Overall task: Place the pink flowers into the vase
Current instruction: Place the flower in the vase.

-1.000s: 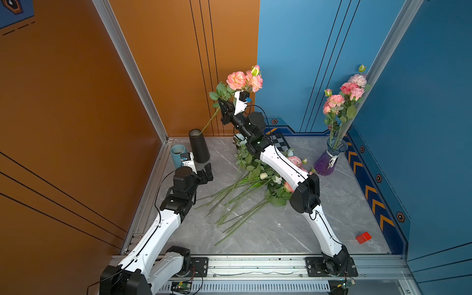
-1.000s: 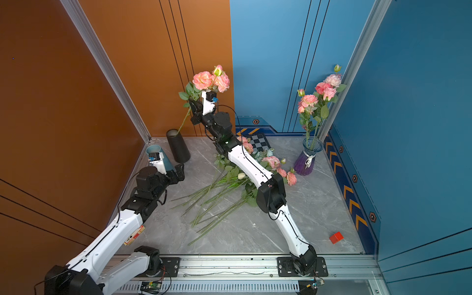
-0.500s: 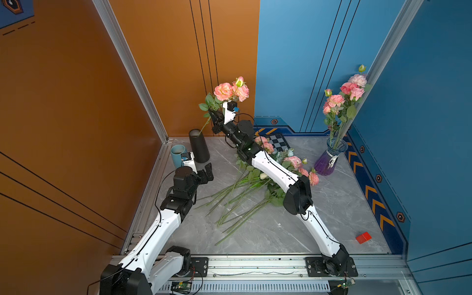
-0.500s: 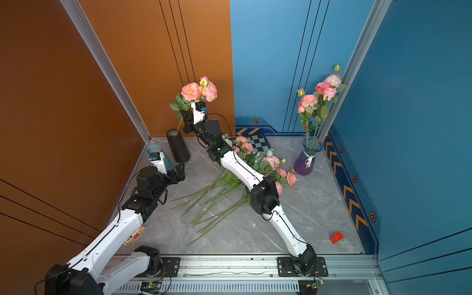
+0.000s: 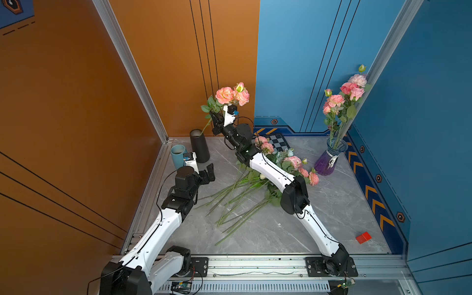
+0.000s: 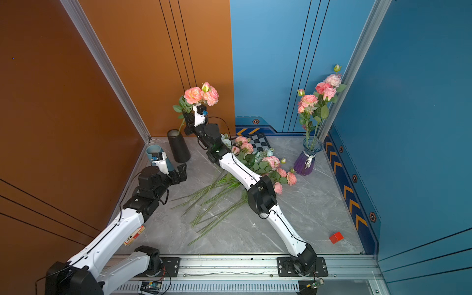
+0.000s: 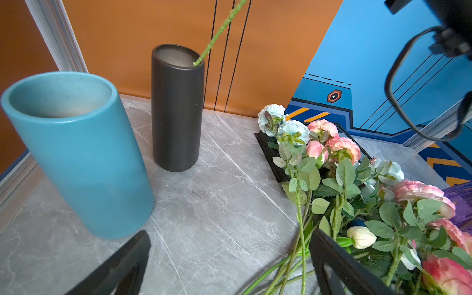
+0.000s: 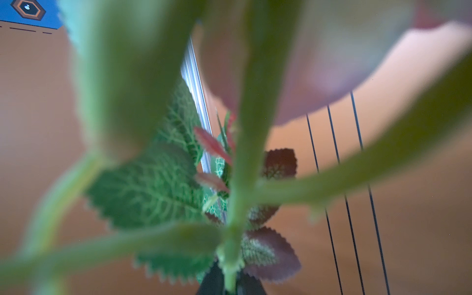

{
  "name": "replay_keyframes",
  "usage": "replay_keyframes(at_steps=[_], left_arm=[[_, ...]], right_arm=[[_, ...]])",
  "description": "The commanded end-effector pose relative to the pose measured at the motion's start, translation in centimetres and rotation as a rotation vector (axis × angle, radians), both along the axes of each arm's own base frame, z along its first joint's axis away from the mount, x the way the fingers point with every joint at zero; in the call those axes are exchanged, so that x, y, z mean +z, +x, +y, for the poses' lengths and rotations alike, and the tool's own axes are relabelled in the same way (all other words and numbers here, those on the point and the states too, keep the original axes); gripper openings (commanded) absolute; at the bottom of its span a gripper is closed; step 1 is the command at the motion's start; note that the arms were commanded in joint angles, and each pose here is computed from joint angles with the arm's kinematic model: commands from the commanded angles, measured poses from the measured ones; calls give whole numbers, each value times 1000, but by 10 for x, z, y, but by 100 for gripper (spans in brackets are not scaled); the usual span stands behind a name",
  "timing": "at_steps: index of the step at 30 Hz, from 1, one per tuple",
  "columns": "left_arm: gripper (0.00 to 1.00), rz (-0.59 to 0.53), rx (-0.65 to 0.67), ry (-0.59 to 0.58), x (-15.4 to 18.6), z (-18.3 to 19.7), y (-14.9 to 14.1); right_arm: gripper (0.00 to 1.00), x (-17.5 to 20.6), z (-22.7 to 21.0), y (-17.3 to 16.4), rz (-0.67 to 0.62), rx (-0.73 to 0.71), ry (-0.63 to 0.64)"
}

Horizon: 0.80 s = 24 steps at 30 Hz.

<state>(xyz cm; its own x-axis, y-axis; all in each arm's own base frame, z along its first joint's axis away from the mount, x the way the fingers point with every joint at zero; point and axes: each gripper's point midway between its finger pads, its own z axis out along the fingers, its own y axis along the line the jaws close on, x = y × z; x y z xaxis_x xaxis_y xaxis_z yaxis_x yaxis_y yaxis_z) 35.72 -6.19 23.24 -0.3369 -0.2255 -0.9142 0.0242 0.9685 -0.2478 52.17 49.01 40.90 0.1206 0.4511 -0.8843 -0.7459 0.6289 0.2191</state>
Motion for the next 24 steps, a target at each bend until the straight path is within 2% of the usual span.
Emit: replay_keyframes(at_steps=[1,12,20,24], left_arm=[[99,-33,-30,5,13,-7,2],[99,-40,-39,14,16,-10,2],[98,-39,-44,16,16,-12,2],[99,-38,-46,16,16,-13,2]], right_arm=[[4,3,2,-3,-23,-19,30],[6,1,5,-3,-34,-44,36],[12,-1,5,-2,-34,-47,36],[19,-3,5,0,-33,-49,34]])
